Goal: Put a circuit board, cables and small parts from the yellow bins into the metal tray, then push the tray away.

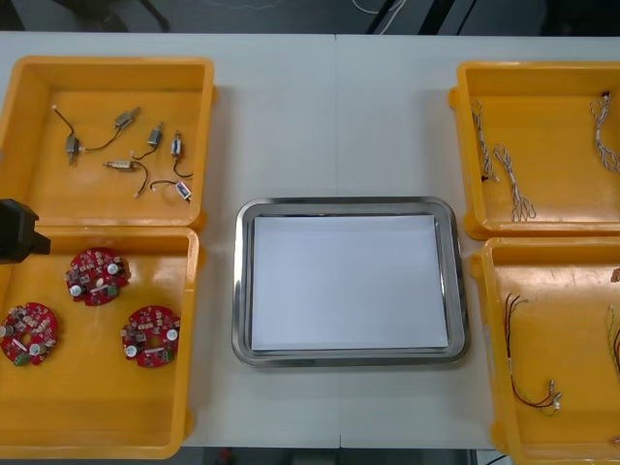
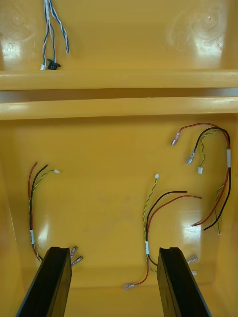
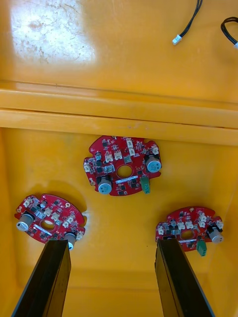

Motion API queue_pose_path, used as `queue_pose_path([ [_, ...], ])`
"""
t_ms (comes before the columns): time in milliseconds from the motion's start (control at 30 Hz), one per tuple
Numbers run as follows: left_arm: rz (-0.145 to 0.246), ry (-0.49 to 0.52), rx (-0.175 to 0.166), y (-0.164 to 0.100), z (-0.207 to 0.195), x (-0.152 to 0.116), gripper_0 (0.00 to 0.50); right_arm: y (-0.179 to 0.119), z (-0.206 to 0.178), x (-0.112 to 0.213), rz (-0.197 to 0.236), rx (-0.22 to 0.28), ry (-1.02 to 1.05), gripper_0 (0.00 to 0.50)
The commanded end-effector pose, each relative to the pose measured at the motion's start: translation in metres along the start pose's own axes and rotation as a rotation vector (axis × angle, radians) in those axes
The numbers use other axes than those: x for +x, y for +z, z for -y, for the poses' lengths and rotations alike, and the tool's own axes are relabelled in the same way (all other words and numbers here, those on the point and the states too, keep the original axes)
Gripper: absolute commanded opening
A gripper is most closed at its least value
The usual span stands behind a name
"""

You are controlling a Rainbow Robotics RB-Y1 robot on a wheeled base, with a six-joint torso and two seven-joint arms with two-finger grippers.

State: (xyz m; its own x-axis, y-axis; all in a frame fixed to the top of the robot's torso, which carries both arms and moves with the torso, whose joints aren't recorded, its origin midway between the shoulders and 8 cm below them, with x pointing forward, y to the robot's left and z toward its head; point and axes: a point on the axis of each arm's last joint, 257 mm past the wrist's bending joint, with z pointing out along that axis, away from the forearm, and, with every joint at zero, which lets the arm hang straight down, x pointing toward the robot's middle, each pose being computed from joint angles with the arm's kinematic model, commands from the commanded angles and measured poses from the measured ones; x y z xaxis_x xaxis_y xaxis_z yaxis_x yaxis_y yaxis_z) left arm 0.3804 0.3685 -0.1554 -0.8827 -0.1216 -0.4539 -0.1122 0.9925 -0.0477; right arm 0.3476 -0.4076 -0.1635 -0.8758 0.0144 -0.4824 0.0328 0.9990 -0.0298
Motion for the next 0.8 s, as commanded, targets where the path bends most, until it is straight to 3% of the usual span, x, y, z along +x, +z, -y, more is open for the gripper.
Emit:
queue_pose_path([
  [33, 0.035, 0.052, 0.014, -0.0067, 0.0024, -0.0049, 0.5, -0.001, -0.0043, 0.0045, -0.004, 0.01, -0.026, 0.5],
  [800, 0.035, 0.052, 0.014, -0.0067, 0.0024, -0.0049, 0.5, -0.001, -0.0043, 0.0045, -0.004, 0.01, -0.026, 0.5],
])
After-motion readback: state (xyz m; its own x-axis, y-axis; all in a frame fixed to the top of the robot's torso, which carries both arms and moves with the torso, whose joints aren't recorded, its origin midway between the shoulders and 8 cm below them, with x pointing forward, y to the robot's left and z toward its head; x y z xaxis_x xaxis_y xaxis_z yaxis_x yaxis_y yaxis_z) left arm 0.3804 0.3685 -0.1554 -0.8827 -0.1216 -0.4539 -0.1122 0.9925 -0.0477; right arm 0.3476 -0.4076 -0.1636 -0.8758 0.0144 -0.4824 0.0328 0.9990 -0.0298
